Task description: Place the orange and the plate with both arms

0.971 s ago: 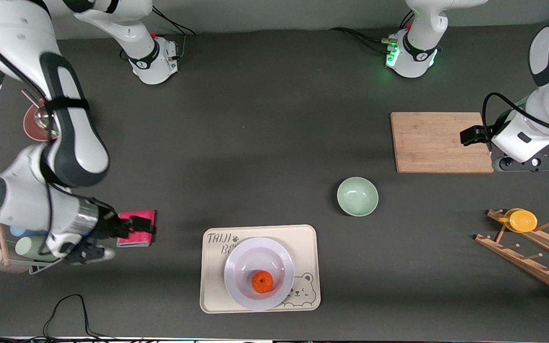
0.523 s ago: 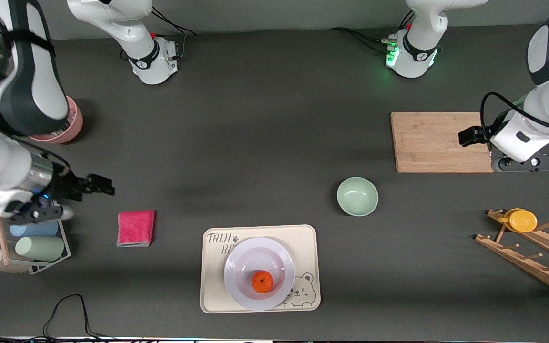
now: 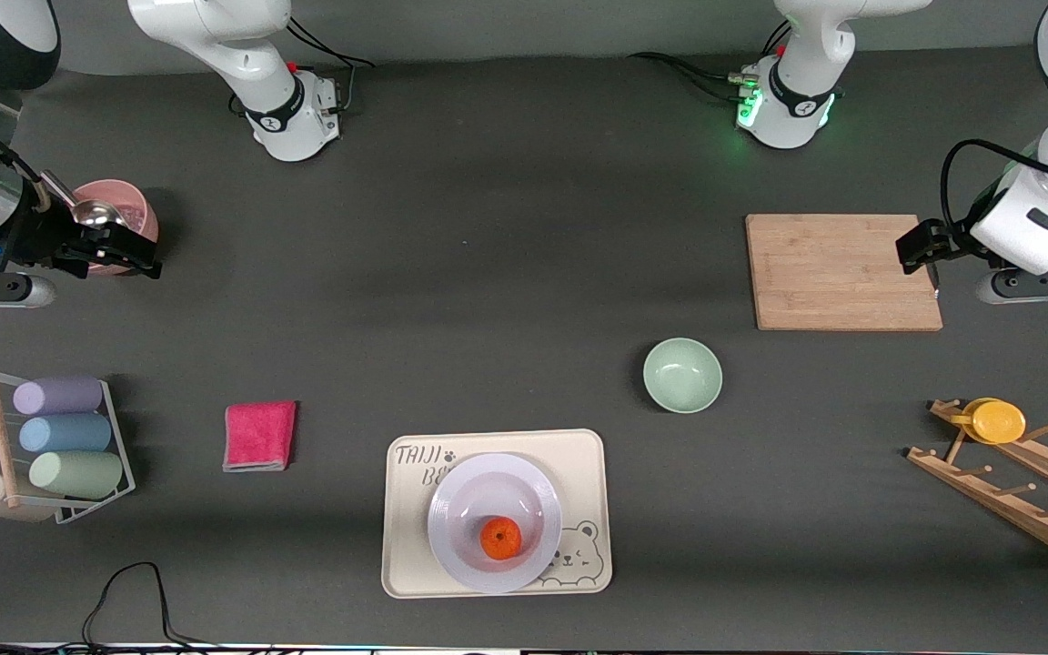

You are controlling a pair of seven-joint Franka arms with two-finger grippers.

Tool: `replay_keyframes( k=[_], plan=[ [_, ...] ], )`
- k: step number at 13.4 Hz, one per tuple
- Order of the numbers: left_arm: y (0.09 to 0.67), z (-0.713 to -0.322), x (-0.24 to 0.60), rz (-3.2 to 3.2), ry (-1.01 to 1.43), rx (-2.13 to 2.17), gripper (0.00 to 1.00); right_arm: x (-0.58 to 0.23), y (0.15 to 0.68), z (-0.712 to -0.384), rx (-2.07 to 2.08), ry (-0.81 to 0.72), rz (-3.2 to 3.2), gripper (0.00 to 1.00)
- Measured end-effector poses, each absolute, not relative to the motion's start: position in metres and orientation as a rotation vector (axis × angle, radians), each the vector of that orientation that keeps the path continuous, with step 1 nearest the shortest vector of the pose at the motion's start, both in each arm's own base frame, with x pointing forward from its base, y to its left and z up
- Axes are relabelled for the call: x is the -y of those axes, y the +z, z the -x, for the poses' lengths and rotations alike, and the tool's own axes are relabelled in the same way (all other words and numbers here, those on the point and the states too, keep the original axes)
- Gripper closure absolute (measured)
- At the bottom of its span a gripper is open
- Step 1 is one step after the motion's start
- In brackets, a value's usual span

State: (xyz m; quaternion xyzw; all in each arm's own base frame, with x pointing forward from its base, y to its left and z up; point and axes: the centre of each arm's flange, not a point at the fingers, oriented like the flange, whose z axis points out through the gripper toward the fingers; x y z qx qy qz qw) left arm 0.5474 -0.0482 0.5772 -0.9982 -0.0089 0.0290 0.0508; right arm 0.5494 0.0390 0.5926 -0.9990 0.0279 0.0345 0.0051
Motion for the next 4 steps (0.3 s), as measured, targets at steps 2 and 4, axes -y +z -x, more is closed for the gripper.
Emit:
replay_keyframes(
  k=[2,4],
  plan=[
    [0.5777,-0.5479,0.0481,3.039,0.081,0.027,0.0,-0.0419,0.5867,-0.5488,-0.081,0.125,3.129,0.0],
    [0.5785,-0.5483,0.0479,3.04,0.073,0.028,0.0,-0.0449,0.5837,-0.5482,-0.074,0.134,3.13,0.0]
  ],
)
